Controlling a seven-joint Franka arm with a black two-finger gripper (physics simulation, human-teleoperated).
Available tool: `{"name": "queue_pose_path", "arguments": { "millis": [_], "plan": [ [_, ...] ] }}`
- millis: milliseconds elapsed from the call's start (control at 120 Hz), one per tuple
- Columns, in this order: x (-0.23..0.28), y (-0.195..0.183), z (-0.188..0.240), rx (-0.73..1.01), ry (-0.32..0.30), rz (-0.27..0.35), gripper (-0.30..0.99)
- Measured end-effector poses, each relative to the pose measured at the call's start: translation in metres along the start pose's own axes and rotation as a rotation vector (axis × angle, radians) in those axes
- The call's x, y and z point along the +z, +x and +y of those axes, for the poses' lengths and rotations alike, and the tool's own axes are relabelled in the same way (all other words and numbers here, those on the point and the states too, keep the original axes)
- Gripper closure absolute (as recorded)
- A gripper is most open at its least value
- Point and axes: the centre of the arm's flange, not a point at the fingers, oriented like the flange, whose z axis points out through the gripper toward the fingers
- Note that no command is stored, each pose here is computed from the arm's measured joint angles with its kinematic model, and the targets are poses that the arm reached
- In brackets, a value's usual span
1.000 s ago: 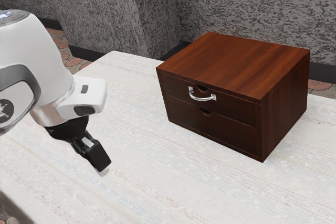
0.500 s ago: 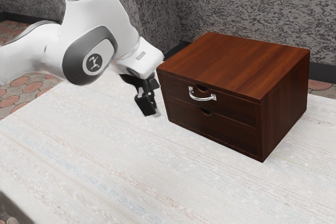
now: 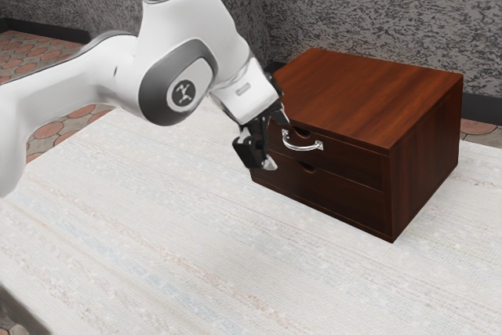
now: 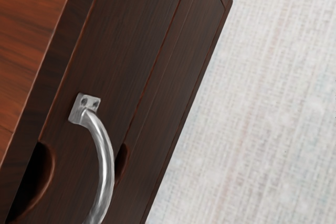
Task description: Pull the drawer handle with one arm to open the drawer
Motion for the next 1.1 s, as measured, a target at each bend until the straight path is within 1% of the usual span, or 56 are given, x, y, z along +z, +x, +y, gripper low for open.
{"name": "queue_pose_path", "arguments": {
  "millis": [217,358,467,733,933,1025,1058,1100],
  "plan": [
    [0.004,-0.002,0.003,0.058,-0.018,0.008,0.00],
    [0.017,0.007,0.010,0.104,-0.049,0.012,0.00],
    [0.028,0.005,0.010,0.121,-0.066,0.012,0.00],
    [0.035,-0.014,0.002,0.126,-0.069,0.005,0.00],
    [0.032,-0.012,-0.001,0.145,-0.057,0.009,0.00],
    [0.044,-0.013,-0.003,0.149,-0.068,0.014,0.00],
    [0.049,-0.013,-0.005,0.150,-0.069,0.017,-0.03],
    [0.052,-0.013,-0.007,0.150,-0.067,0.020,-0.01]
  ]
}}
